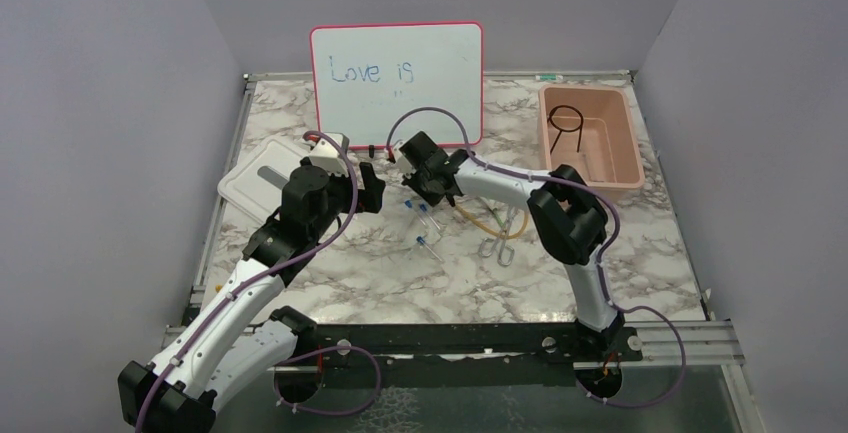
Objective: Organize the chemistry lab equipment
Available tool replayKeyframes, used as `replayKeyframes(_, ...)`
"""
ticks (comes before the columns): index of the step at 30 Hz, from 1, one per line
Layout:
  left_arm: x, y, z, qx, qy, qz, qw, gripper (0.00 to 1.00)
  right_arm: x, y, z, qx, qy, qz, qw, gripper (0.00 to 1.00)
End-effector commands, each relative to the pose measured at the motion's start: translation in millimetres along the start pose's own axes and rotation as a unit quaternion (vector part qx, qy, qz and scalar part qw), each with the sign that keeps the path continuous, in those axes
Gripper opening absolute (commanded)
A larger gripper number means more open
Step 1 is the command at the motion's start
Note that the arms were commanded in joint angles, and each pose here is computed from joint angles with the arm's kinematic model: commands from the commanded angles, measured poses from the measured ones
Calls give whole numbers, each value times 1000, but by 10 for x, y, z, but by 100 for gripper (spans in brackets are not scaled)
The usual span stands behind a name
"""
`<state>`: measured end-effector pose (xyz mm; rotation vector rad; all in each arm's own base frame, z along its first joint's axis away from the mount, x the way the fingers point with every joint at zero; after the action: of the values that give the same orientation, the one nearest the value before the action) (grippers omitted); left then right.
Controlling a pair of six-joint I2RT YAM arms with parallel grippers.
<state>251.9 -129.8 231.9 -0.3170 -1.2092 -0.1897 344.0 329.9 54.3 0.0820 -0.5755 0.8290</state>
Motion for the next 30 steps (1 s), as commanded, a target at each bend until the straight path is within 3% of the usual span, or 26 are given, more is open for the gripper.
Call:
replayKeyframes(1, 99, 6, 21, 0, -14, -2, 1000, 94, 345, -69, 415, 6, -55, -22, 998, 1)
replayKeyframes(10, 113, -42, 54, -18, -20, 4, 1000, 95, 693, -363, 1476, -29, -188, -104, 976, 1)
replayKeyframes(16, 96, -105, 49, -38, -15, 7, 999, 95, 598, -1115, 2330, -144, -263, -200, 933, 1)
replayKeyframes(24, 82, -156, 37, -55, -11, 9, 998, 95, -418, -2689, 2881, -319, -220, -364, 847, 1)
replayKeyframes(30, 83, -169, 30, -60, -11, 9, 998, 95, -1177, -3290, 2666, -342, -162, -441, 814, 1)
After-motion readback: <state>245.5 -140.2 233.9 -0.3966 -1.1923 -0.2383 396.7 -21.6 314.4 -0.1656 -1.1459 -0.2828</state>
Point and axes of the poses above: each gripper's point midway between its finger pads, its own z axis back along the fingers, its own y axis along the line the jaws close on, x = y × z, the point moved 3 cm from there along z, back along the fingers, and after that the axes turned 6 degrees about -z, right-handed, at the moved point
